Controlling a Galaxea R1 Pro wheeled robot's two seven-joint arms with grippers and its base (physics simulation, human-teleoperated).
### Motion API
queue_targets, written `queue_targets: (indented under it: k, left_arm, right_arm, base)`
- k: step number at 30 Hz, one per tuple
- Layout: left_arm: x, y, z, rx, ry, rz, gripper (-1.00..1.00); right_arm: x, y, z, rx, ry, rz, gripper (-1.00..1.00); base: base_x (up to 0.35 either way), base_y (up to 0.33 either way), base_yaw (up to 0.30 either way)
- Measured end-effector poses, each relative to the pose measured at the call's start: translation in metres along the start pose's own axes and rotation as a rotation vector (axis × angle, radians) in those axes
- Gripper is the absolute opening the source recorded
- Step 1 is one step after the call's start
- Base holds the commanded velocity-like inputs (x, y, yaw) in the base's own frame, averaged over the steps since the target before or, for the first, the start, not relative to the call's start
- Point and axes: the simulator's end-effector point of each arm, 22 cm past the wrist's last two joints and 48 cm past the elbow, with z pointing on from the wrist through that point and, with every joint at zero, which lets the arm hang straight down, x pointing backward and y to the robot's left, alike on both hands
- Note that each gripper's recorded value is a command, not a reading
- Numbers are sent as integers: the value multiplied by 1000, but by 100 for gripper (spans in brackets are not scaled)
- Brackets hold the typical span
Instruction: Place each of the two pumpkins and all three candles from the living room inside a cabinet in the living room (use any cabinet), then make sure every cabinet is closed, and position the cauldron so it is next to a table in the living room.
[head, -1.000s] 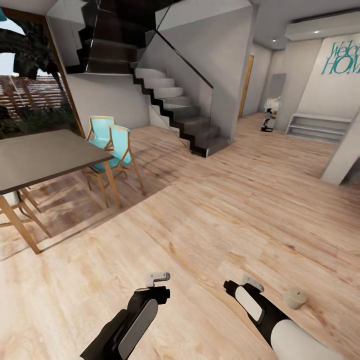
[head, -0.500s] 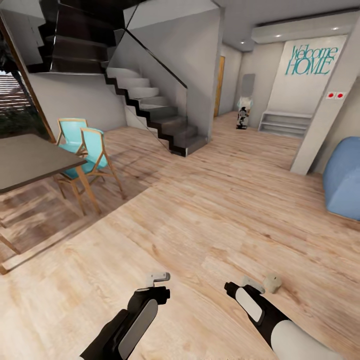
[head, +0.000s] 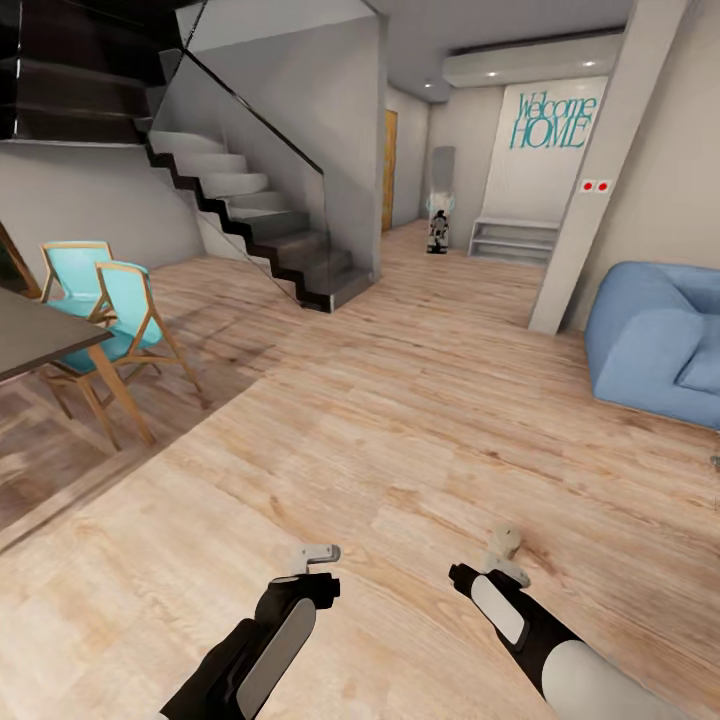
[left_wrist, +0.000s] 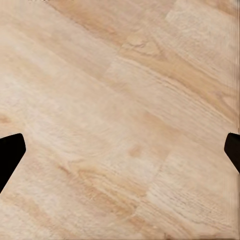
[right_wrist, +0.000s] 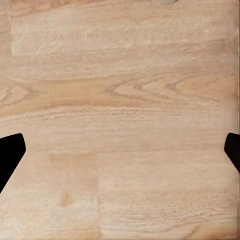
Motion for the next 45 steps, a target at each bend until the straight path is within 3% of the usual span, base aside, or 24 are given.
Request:
queue_targets:
  k: [10,31,45]
  left_arm:
    - [4,0,3,-1,10,0,100]
    - [12,1,10,-3,30,0,100]
    - [17,2,14,-5,43,1,100]
  right_arm:
    - [4,-2,3,5,8,-2,100]
    - [10,-5,10,14,9,6,100]
    - [16,-9,15,23,21,5,100]
  base:
    - [147,0,-213]
    - [325,3,-115]
    - [319,112,-207]
